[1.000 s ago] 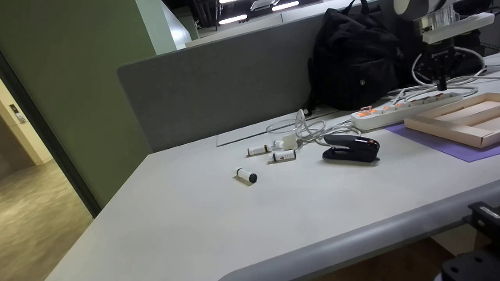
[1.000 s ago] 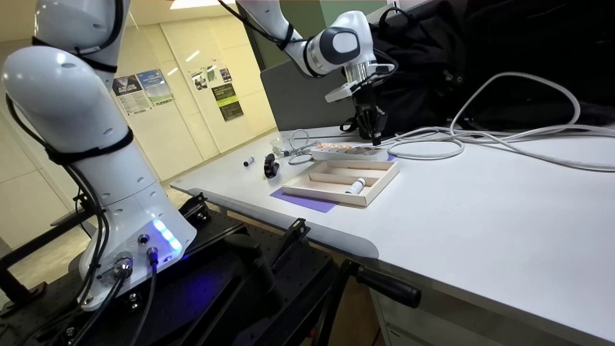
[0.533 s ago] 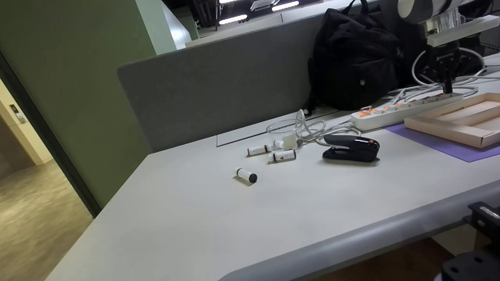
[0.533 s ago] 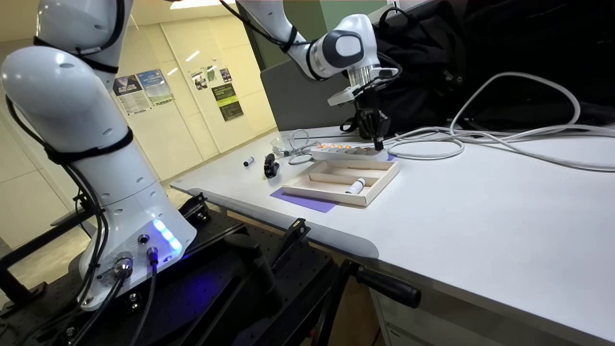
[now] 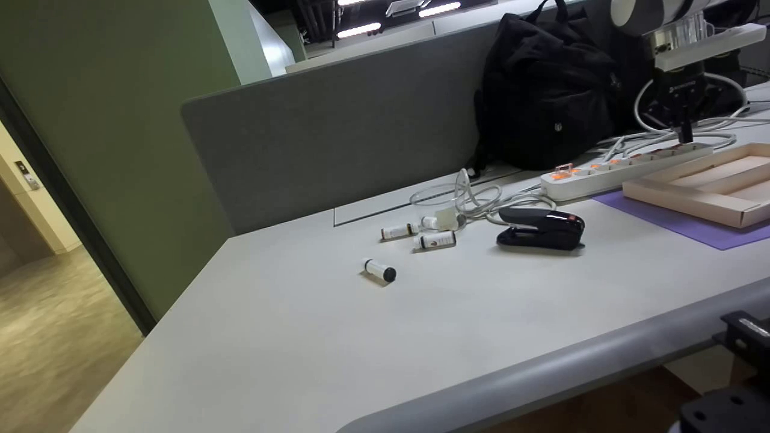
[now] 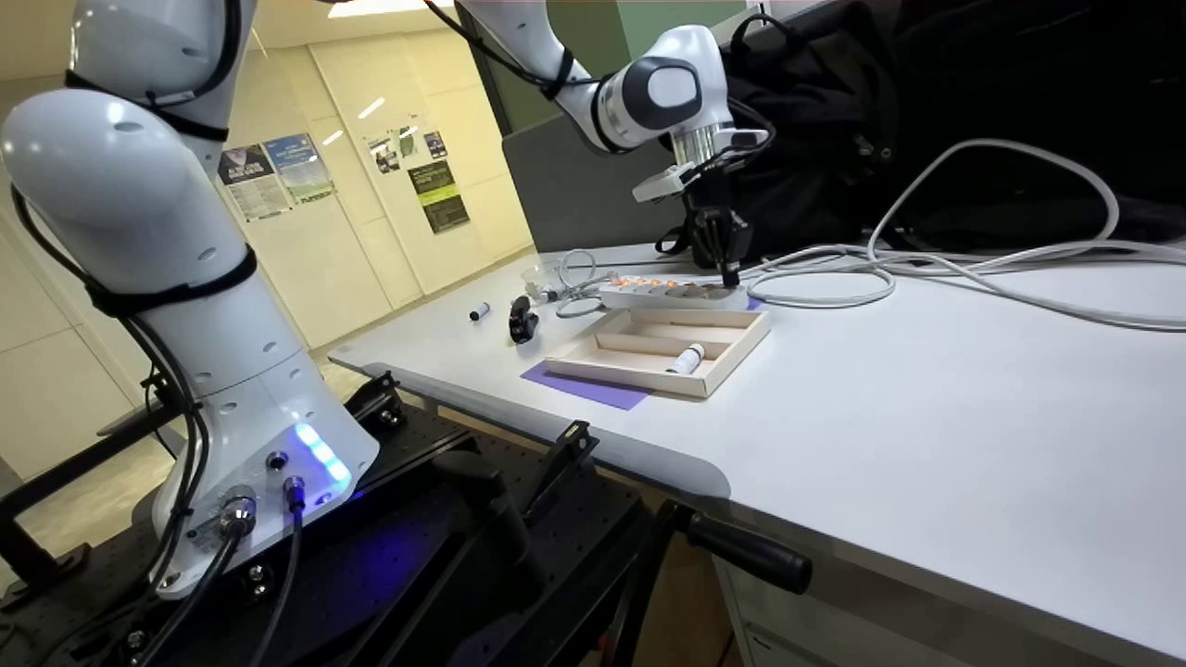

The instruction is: Switch on the last slot of the extension cord

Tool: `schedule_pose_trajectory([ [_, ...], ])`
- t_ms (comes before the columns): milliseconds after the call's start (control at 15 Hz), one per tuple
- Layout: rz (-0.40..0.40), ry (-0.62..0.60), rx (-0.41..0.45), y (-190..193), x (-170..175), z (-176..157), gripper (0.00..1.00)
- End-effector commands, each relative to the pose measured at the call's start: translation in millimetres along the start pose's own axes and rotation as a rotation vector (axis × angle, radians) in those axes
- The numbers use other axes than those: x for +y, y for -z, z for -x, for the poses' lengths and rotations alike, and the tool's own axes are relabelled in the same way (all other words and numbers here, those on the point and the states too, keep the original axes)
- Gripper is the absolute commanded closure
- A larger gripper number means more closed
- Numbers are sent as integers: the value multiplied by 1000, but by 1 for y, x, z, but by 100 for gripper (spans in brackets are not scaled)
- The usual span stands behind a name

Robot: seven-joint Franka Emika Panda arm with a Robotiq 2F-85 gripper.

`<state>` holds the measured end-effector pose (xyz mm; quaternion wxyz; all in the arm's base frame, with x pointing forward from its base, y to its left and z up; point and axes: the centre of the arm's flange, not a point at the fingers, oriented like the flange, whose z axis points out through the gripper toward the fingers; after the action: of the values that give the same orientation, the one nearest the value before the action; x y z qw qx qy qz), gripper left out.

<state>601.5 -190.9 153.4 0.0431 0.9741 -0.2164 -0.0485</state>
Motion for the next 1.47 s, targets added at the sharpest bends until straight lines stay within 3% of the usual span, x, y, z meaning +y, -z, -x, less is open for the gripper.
schedule_pose_trajectory([
  [0,-24,-8,25,14,-7,-7,100],
  [1400,-1,-17,8,-10,2,-8,100],
])
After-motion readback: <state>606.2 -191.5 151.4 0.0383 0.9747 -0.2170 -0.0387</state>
